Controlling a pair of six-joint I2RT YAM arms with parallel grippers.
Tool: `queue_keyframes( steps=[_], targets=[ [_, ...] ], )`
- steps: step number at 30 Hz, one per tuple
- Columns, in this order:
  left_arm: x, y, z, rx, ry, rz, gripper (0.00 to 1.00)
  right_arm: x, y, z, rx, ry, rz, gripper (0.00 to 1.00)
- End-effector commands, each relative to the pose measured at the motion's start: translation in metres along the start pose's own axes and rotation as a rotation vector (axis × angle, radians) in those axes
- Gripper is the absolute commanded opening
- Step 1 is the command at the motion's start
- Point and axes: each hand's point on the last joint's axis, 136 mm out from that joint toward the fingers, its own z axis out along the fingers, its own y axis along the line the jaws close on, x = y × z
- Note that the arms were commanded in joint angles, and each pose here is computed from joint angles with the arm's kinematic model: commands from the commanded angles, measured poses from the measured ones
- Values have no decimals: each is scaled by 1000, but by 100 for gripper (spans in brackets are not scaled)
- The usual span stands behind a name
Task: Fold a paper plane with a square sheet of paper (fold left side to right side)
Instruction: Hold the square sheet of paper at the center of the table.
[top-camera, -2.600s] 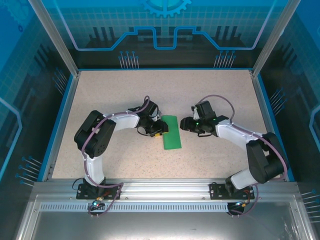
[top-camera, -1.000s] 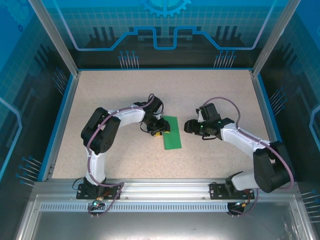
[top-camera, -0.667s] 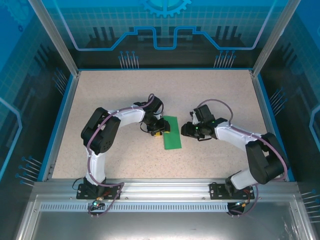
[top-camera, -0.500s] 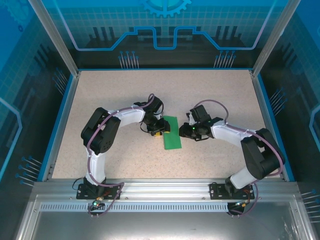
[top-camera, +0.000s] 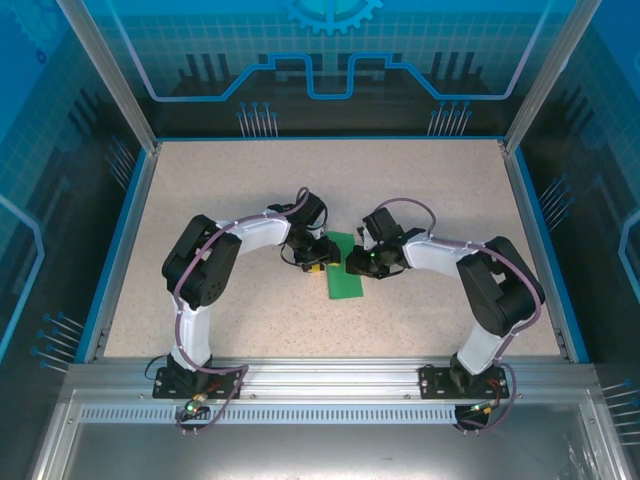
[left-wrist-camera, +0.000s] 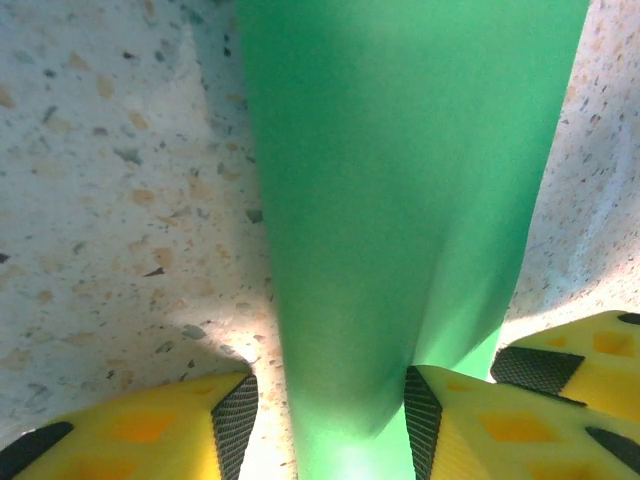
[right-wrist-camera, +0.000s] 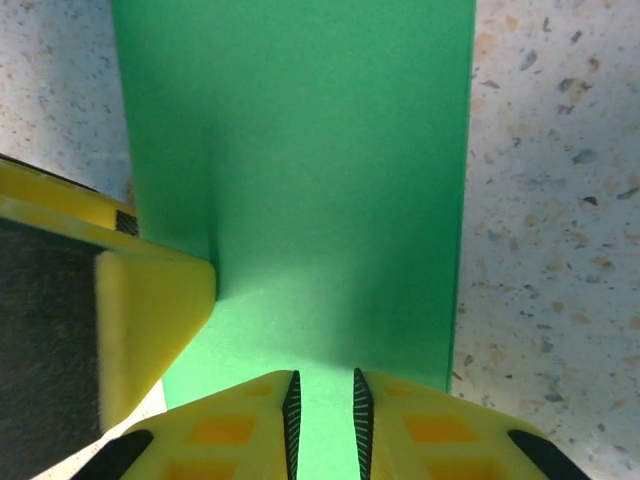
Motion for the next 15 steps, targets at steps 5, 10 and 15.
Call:
queue_keyframes(
  steps=[5,10,15],
  targets=[
    [14,26,40,-96,43,33,49,12,-12,13,78,70,13,24],
    [11,21,30,-90,18,46,50,18,-19,18,99,95,21,24],
    [4,8,0,-79,-57,79,53,23,-23,20,109,106,27,24]
  ],
)
